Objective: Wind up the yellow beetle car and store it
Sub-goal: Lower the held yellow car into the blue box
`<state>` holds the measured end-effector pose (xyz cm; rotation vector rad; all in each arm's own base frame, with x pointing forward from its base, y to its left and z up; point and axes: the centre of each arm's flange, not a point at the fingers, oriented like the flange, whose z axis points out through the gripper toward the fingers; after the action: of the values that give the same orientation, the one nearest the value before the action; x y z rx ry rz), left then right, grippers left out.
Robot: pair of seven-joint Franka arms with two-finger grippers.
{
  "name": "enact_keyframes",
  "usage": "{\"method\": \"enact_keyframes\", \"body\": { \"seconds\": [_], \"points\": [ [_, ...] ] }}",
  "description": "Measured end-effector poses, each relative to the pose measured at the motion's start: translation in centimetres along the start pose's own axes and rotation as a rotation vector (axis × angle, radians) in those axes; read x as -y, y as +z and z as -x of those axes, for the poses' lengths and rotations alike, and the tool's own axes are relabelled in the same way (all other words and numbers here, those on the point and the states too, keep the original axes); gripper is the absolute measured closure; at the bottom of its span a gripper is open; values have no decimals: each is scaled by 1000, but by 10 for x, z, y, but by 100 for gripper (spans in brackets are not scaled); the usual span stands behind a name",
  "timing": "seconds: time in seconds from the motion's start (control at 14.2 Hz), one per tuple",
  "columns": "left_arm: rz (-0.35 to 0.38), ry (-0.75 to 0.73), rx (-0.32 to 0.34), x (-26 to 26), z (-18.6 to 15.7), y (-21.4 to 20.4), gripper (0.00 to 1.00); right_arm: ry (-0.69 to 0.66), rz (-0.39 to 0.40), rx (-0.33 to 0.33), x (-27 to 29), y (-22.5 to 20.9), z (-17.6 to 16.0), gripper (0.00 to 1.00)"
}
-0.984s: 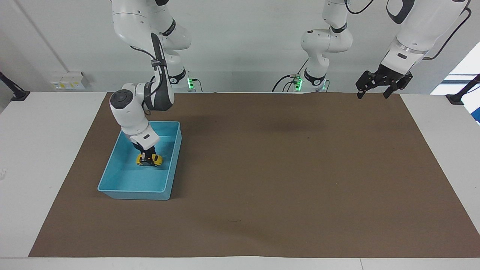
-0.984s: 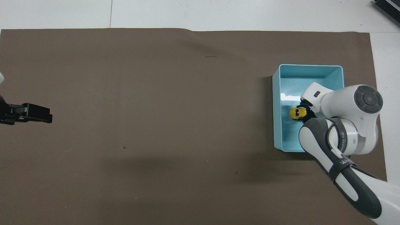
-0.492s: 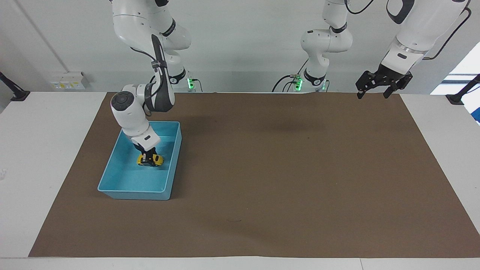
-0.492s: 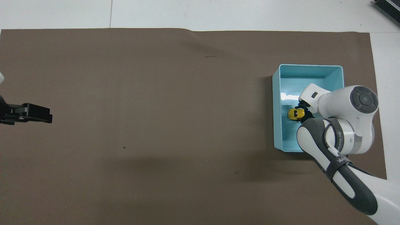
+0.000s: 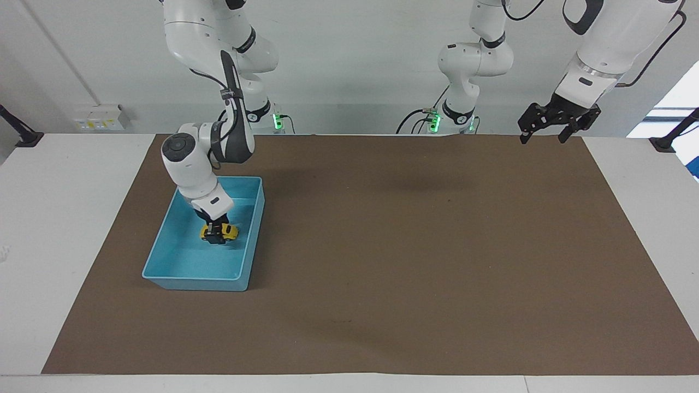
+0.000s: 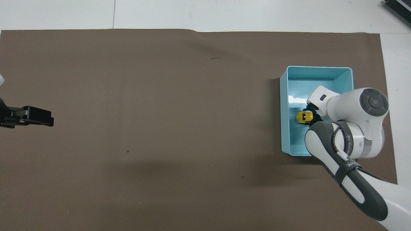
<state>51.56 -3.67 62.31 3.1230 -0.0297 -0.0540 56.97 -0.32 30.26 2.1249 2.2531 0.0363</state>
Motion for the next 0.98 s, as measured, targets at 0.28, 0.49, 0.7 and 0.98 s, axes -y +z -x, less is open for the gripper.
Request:
{"method": "enact_keyframes", "body": {
  "seconds": [0.28, 0.49, 0.7, 0.98],
  "points": [
    [0, 0, 0, 0, 0, 0, 0, 0, -1, 0, 0, 0, 0, 0],
    [0, 0, 0, 0, 0, 0, 0, -3, 0, -1, -3, -3, -2, 0],
    [0, 0, 0, 0, 0, 0, 0, 7, -13, -13, -10, -18, -2, 0],
    [0, 0, 0, 0, 0, 0, 0, 7, -4, -18, -23, -51, -3, 0]
  ]
}}
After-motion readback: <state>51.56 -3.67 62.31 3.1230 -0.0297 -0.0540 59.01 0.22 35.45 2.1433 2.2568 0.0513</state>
